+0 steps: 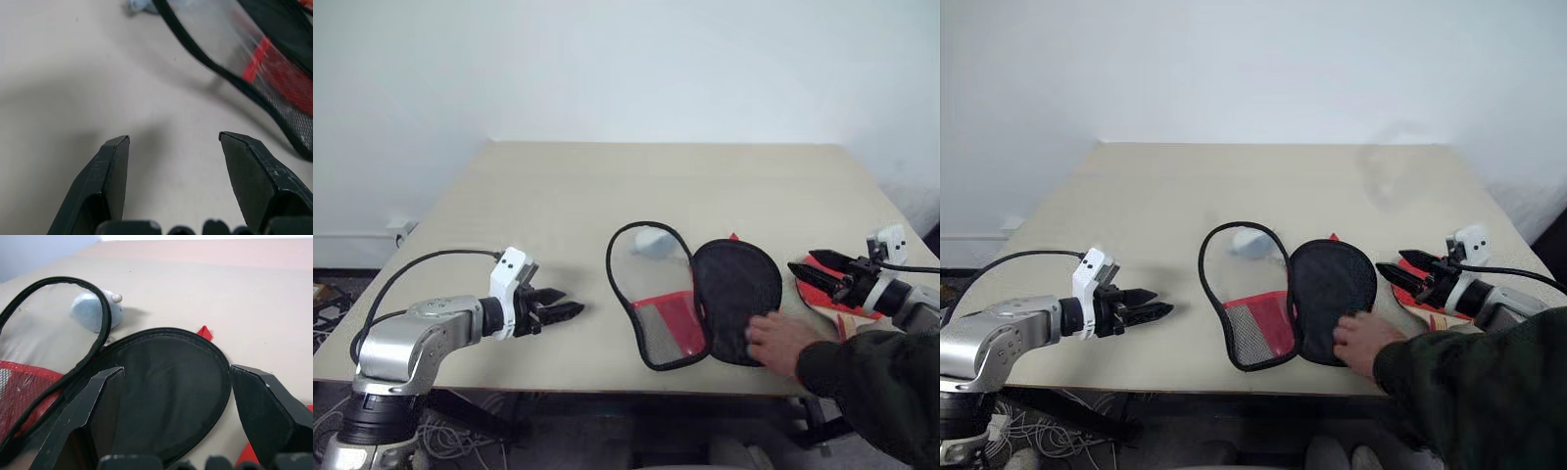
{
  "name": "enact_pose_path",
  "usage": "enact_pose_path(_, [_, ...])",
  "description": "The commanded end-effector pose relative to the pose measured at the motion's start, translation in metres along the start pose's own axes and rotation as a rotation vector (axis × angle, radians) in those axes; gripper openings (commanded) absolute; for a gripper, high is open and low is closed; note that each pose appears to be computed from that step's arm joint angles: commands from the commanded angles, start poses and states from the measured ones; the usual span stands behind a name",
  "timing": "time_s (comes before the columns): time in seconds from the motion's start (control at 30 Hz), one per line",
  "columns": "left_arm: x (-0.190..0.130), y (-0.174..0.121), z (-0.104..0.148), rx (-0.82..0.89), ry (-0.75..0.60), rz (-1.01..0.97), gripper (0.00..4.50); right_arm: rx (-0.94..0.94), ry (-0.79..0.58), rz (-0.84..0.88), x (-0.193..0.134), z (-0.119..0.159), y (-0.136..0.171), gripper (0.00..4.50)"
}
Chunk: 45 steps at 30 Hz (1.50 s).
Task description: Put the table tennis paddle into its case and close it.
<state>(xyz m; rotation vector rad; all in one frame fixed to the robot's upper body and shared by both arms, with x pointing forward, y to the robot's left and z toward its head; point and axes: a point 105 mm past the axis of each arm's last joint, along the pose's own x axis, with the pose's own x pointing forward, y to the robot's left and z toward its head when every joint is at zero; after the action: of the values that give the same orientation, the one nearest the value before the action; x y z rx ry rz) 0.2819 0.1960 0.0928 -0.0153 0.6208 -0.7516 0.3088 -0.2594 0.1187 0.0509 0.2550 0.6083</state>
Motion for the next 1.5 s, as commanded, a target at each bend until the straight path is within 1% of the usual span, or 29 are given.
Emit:
enact_pose_path(0.03, [0.005, -0.004, 0.009, 0.034, -0.022, -0.015, 3.11, -0.039, -0.059, -0.025, -0.010, 0.018, -0.003, 3.67])
enact_pose_path(0.27, [0.007, -0.013, 0.012, 0.037, -0.025, -0.057, 3.11, -0.014, -0.053, -0.068, -0.014, 0.011, -0.006, 3.67])
enact_pose_path(0.43, [0.014, -0.016, 0.013, 0.046, -0.019, -0.091, 3.11, 0.009, -0.037, -0.161, -0.024, 0.006, -0.020, 3.67])
enact_pose_path(0.57, [0.029, -0.029, 0.023, 0.065, -0.032, -0.150, 3.11, 0.027, 0.059, -0.314, -0.045, -0.008, -0.045, 3.67])
enact_pose_path(0.7, [0.047, -0.042, 0.030, 0.104, -0.037, -0.205, 3.11, 0.033, 0.138, -0.371, -0.060, -0.020, -0.049, 3.67])
enact_pose_path(0.8, [0.060, -0.045, 0.031, 0.129, -0.024, -0.235, 3.11, 0.053, 0.187, -0.409, -0.069, -0.035, -0.046, 3.67])
enact_pose_path(0.9, [0.064, -0.046, 0.030, 0.145, -0.014, -0.270, 3.11, 0.095, 0.226, -0.412, -0.075, -0.046, -0.035, 3.67])
enact_pose_path(1.0, [0.068, -0.048, 0.027, 0.160, -0.003, -0.300, 3.11, 0.121, 0.264, -0.414, -0.083, -0.053, -0.024, 3.67])
enact_pose_path(1.13, [0.073, -0.056, 0.027, 0.199, 0.001, -0.336, 3.11, 0.151, 0.276, -0.444, -0.090, -0.060, -0.021, 3.67])
enact_pose_path(1.3, [0.077, -0.061, 0.035, 0.233, -0.008, -0.370, 3.11, 0.152, 0.311, -0.465, -0.090, -0.071, -0.017, 3.67])
enact_pose_path(1.4, [0.080, -0.063, 0.037, 0.250, -0.005, -0.384, 3.11, 0.138, 0.369, -0.479, -0.086, -0.084, -0.020, 3.67])
enact_pose_path(1.5, [0.080, -0.067, 0.040, 0.256, -0.011, -0.402, 3.11, 0.136, 0.369, -0.489, -0.080, -0.085, -0.024, 3.67])
